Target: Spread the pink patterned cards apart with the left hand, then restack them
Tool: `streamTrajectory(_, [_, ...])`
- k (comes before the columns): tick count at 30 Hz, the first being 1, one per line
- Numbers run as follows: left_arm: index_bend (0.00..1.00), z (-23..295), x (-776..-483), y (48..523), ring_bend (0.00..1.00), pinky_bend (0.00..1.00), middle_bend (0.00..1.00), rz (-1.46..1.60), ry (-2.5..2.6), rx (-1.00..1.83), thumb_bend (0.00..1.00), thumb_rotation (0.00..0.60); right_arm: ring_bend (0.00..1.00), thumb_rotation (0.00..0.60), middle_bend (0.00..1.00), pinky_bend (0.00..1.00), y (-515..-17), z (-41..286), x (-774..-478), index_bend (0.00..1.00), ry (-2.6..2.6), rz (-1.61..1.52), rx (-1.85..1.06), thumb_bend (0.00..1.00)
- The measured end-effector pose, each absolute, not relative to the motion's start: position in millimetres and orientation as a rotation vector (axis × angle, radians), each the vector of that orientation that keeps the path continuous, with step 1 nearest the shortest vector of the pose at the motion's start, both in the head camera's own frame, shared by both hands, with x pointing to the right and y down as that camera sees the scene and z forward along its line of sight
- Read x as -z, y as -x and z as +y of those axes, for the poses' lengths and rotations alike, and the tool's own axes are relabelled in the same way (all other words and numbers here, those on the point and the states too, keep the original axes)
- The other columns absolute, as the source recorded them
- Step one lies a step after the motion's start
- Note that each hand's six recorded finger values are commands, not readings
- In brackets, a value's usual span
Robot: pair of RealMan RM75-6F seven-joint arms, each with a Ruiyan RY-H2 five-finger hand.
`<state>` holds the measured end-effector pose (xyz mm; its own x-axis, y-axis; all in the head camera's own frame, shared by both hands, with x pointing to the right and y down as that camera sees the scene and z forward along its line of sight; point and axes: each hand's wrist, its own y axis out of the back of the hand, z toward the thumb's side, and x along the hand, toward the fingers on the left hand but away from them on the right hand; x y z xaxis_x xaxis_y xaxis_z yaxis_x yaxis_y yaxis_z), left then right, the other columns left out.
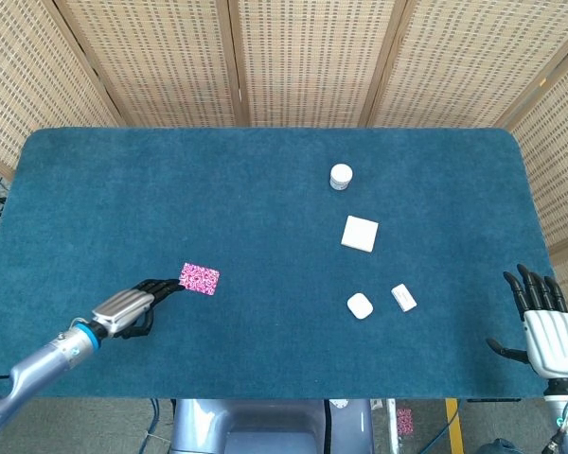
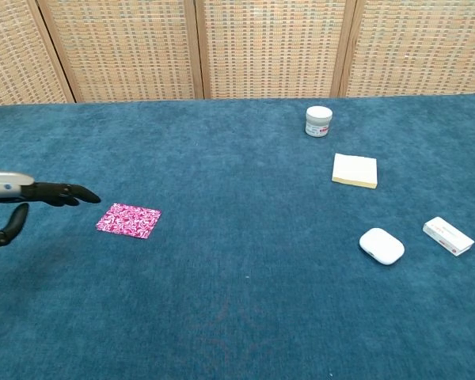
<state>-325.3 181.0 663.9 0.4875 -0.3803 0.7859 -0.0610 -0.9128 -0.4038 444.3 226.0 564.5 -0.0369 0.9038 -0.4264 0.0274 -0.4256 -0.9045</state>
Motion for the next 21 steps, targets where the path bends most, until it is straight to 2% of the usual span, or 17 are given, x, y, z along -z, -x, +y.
streamTrajectory(12, [0.03, 170, -700, 286, 0.0, 0.0, 0.0, 0.33, 2.402, 1.375, 1.0, 0.6, 0.0, 0.6, 0.0, 0.0, -447, 225, -571, 0.0, 1.523, -1.0, -1.579, 0.0])
streamTrajectory(21, [0.03, 167, -715, 268, 0.0, 0.0, 0.0, 0.278, 2.341, 1.391, 1.0, 0.6, 0.0, 0.6, 0.0, 0.0, -448, 225, -574, 0.0, 1.522, -0.994, -1.59, 0.0])
